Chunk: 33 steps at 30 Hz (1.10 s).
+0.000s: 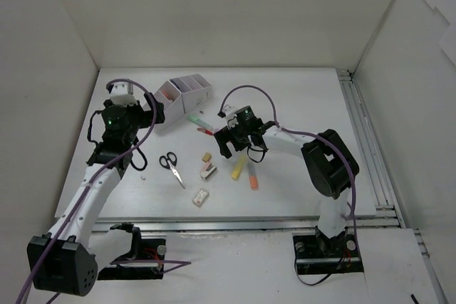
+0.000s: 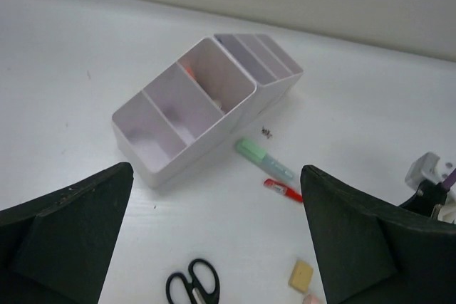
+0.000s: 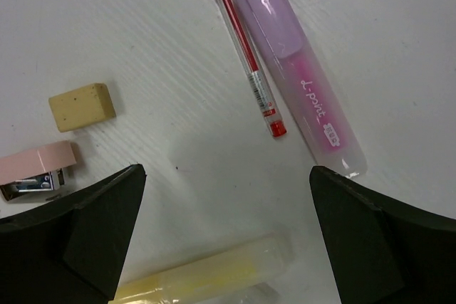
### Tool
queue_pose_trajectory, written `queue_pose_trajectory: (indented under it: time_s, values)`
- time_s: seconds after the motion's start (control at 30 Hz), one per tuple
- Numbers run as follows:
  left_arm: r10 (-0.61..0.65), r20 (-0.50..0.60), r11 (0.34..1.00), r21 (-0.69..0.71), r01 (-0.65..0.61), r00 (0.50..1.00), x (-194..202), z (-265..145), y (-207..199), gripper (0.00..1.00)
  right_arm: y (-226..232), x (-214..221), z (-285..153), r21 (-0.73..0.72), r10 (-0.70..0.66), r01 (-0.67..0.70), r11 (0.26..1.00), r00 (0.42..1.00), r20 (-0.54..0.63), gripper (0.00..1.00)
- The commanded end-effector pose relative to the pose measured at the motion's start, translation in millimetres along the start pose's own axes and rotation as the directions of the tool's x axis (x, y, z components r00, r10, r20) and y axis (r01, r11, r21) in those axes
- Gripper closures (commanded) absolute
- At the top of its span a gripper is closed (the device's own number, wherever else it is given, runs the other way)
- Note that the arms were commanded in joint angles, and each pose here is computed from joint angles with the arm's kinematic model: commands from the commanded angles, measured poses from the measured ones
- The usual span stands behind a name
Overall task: Sort the stationery into containers
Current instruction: Pick up the pen from the center of the board.
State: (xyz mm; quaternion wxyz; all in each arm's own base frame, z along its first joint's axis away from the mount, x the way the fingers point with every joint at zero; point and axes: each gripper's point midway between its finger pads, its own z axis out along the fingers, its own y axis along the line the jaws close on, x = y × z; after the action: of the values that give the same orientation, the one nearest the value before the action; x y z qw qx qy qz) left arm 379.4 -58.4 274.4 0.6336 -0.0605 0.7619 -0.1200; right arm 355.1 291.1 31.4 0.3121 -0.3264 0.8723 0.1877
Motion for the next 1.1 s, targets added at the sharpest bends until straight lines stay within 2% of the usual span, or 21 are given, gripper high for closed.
queue_pose_trajectory:
  time_s: [0.0, 0.2, 0.4, 0.5, 0.6, 0.63, 0.73, 0.83, 0.87, 0.97, 1.03, 1.07]
  values:
    - [-0.035, 0.033, 0.996, -0.081, 0.038, 0.999, -10, -20, 12, 0.00, 1, -39, 2, -0.015, 0.019, -0.018, 1.000, 0.997, 0.079, 0.02]
    - [-0.030, 0.057, 0.989, -0.144, 0.038, 0.998, -11, -38, 25, 0.00, -4, -41, 19, -0.001, 0.023, -0.023, 1.000, 0.998, 0.064, 0.02]
    - [-0.003, 0.034, 0.987, -0.162, 0.008, 0.999, -7, -42, 29, 0.00, -8, -37, 33, -0.003, -0.019, 0.019, 1.000, 0.999, 0.040, 0.13]
    - [0.001, 0.034, 0.983, -0.182, 0.005, 0.999, -8, -43, 33, 0.00, -4, -30, 40, -0.003, -0.094, 0.094, 0.996, 0.995, 0.021, 0.26]
    - [0.003, 0.038, 0.983, -0.184, 0.004, 0.999, -8, -43, 33, 0.00, 2, -22, 46, 0.004, -0.156, 0.156, 0.988, 0.988, 0.000, 0.47]
    - [0.003, 0.034, 0.983, -0.182, 0.003, 0.999, -7, -42, 33, 0.01, 4, -18, 48, 0.000, -0.168, 0.168, 0.986, 0.986, -0.009, 0.59]
    - [-0.010, 0.031, 0.984, -0.176, 0.015, 0.999, -4, -40, 32, 0.00, 8, -12, 50, -0.004, -0.206, 0.206, 0.978, 0.978, -0.022, 0.81]
    - [-0.010, 0.020, 0.985, -0.172, 0.013, 1.000, -2, -39, 31, 0.00, 13, -13, 47, 0.025, -0.255, 0.256, 0.966, 0.967, -0.018, 0.95]
    - [-0.008, 0.019, 0.985, -0.169, 0.011, 1.000, -3, -39, 31, 0.01, 17, -8, 46, 0.023, -0.270, 0.270, 0.963, 0.963, -0.023, 0.99]
    - [-0.014, 0.008, 0.990, -0.143, 0.015, 1.000, -3, -39, 25, 0.00, 25, -21, 32, 0.033, -0.304, 0.302, 0.953, 0.952, 0.036, 1.00]
    - [-0.021, 0.003, 0.993, -0.113, 0.021, 1.000, -2, -37, 19, 0.01, 38, -50, 13, 0.038, -0.313, 0.311, 0.950, 0.938, 0.148, 1.00]
    - [-0.025, 0.004, 0.996, -0.091, 0.025, 1.000, -2, -36, 15, 0.01, 41, -51, 7, 0.033, -0.307, 0.306, 0.951, 0.936, 0.171, 1.00]
